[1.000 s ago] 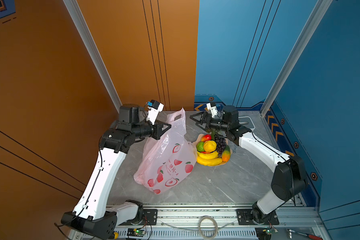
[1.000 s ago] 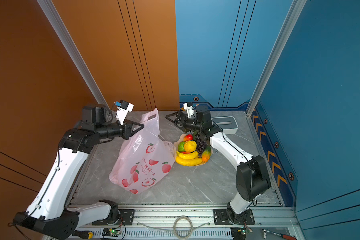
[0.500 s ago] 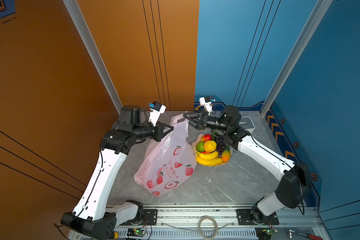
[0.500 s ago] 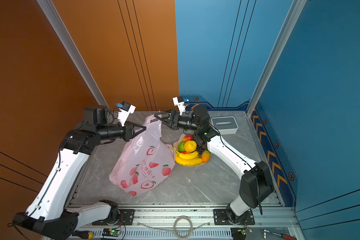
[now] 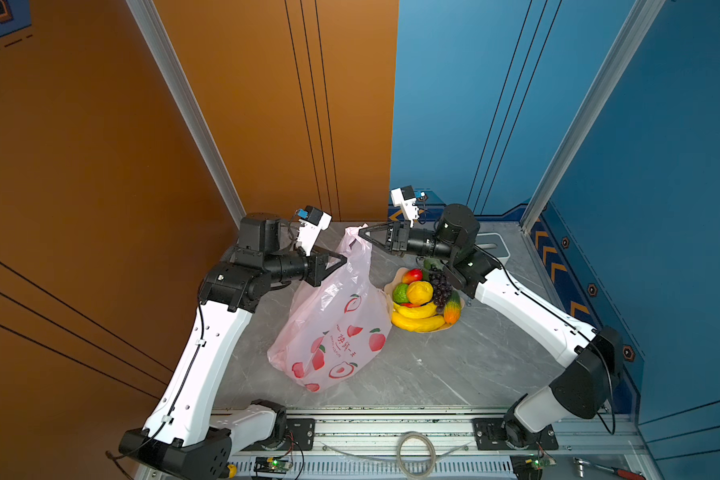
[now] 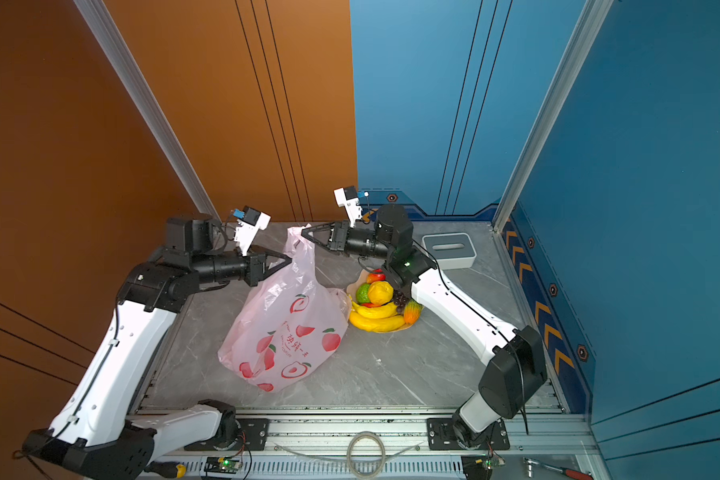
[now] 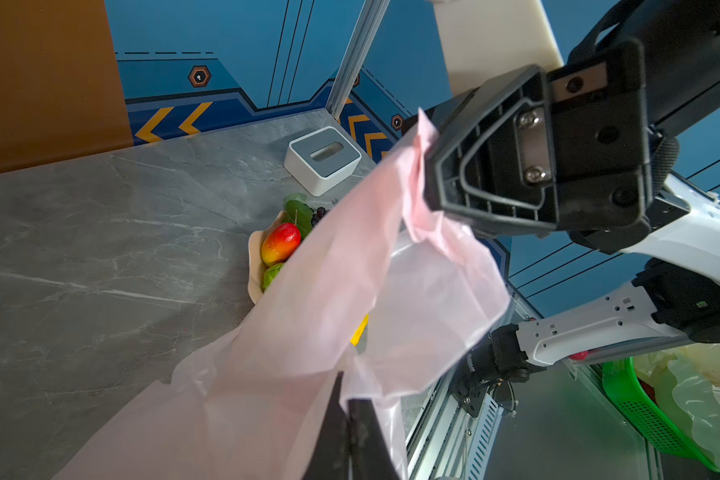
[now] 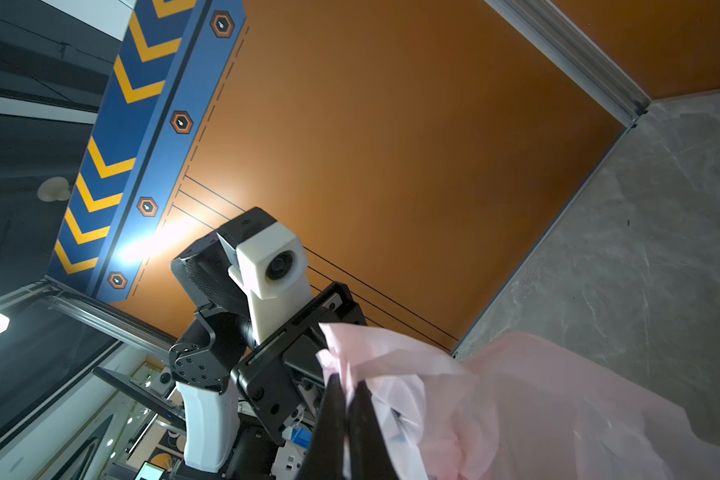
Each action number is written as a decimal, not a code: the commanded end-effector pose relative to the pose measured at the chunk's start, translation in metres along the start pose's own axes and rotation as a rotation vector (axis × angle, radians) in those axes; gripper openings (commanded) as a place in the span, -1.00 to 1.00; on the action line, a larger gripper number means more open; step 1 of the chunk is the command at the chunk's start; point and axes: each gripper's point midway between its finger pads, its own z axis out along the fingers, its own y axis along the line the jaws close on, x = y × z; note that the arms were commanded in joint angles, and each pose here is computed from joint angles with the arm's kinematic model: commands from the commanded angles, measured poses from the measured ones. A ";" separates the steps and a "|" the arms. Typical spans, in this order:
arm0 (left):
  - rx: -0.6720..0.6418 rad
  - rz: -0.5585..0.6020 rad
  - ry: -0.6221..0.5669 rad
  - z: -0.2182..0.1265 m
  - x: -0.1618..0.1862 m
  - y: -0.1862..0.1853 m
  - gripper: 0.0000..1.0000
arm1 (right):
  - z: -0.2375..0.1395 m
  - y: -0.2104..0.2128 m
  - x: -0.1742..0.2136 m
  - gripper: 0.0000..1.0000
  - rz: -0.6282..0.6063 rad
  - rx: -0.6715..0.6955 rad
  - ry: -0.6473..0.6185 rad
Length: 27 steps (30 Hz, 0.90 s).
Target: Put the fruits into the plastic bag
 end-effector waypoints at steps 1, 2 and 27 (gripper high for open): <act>0.016 -0.013 -0.014 -0.008 -0.002 -0.010 -0.07 | -0.007 0.016 -0.006 -1.00 -0.072 0.025 -0.040; 0.013 -0.024 -0.028 -0.013 -0.005 -0.011 0.15 | -0.009 0.017 -0.008 -1.00 -0.090 0.042 -0.058; 0.262 -0.617 -0.228 -0.028 -0.051 -0.066 0.80 | -0.003 0.043 0.004 -1.00 -0.204 0.071 -0.069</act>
